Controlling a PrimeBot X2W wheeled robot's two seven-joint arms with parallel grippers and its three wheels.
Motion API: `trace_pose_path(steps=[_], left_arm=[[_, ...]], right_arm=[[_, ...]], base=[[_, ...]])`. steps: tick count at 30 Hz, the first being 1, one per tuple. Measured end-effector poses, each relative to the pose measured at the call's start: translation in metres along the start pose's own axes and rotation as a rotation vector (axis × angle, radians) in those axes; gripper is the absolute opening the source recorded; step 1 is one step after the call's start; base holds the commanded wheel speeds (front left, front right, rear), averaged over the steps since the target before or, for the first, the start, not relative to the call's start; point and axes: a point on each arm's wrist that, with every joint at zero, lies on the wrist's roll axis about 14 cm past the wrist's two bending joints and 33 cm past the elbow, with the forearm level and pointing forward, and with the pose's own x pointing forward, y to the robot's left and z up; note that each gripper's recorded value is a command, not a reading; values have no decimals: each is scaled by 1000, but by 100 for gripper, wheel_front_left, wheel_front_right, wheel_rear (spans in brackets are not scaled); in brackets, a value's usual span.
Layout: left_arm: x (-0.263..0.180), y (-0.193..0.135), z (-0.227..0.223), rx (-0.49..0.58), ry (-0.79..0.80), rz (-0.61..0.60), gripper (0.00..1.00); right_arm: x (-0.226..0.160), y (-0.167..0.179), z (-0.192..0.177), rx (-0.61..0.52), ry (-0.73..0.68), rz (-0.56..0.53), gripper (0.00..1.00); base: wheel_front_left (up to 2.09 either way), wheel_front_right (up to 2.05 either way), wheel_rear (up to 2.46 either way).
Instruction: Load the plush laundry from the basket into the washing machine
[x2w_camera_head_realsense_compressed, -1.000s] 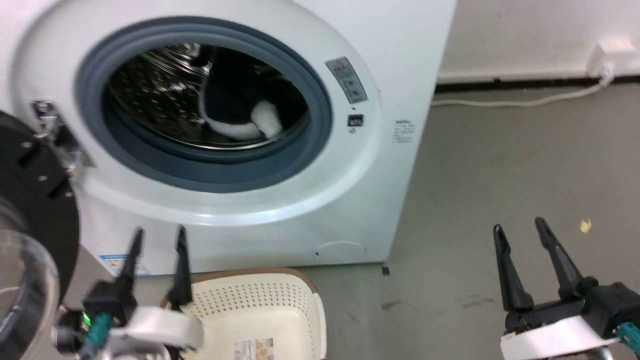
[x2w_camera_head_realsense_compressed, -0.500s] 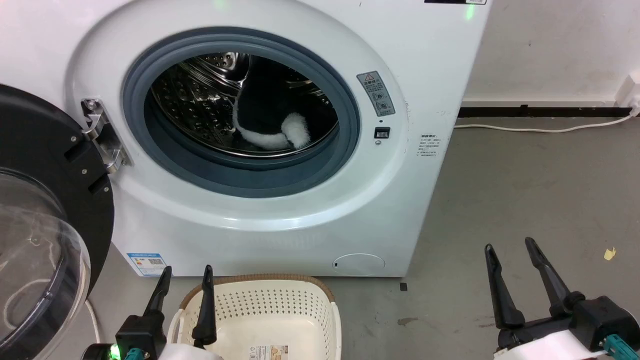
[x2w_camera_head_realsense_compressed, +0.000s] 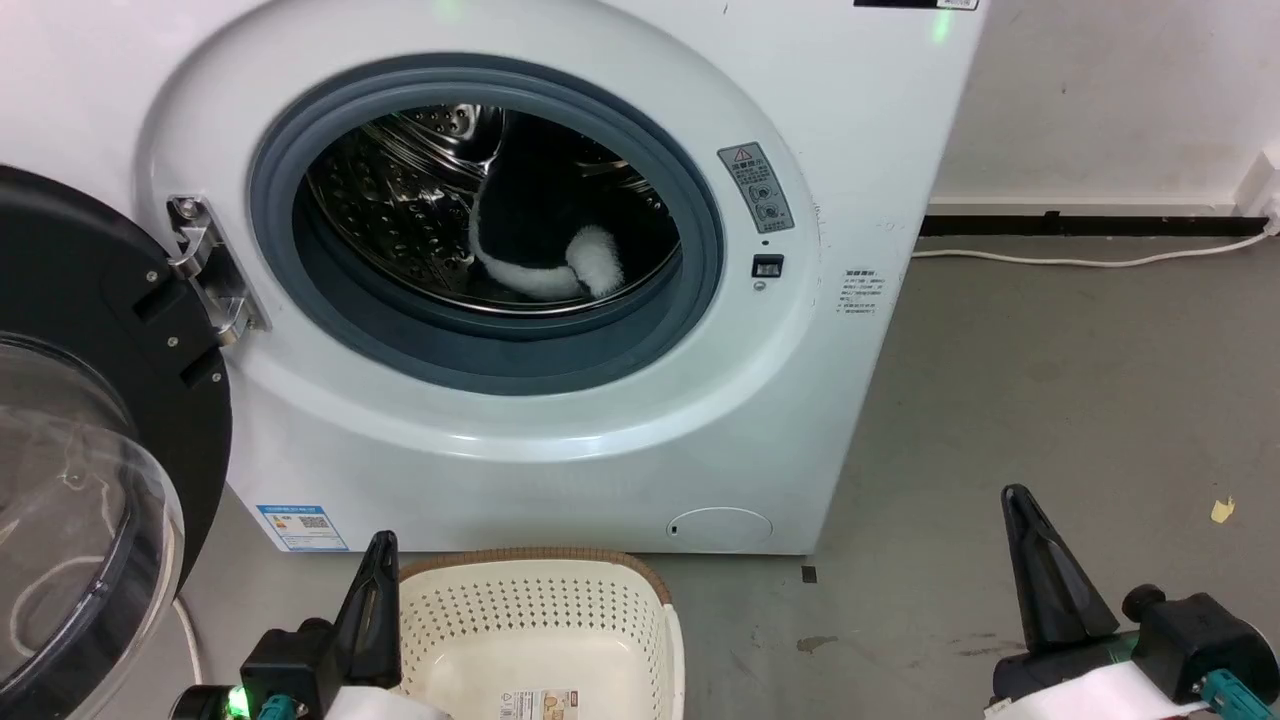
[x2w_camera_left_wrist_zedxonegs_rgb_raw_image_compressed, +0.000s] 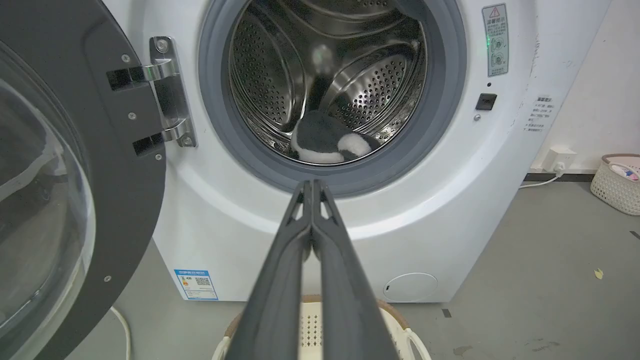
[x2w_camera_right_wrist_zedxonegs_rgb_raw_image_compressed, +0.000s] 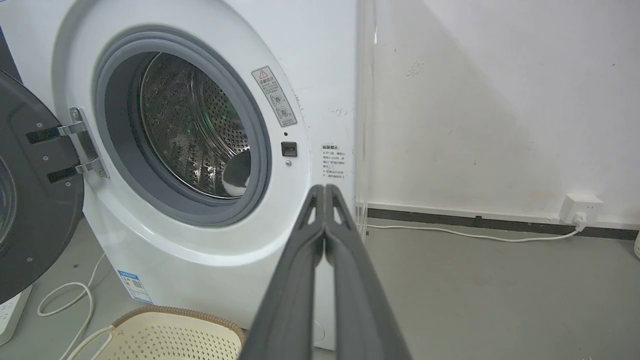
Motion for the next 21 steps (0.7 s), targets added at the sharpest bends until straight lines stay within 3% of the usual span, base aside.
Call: trace_pose_path(steps=[21], left_arm=[[0, 2, 1, 12, 24, 8, 0]], right_arm=[[2, 3, -6, -14, 44, 11, 0]], base=[[0, 0, 0]])
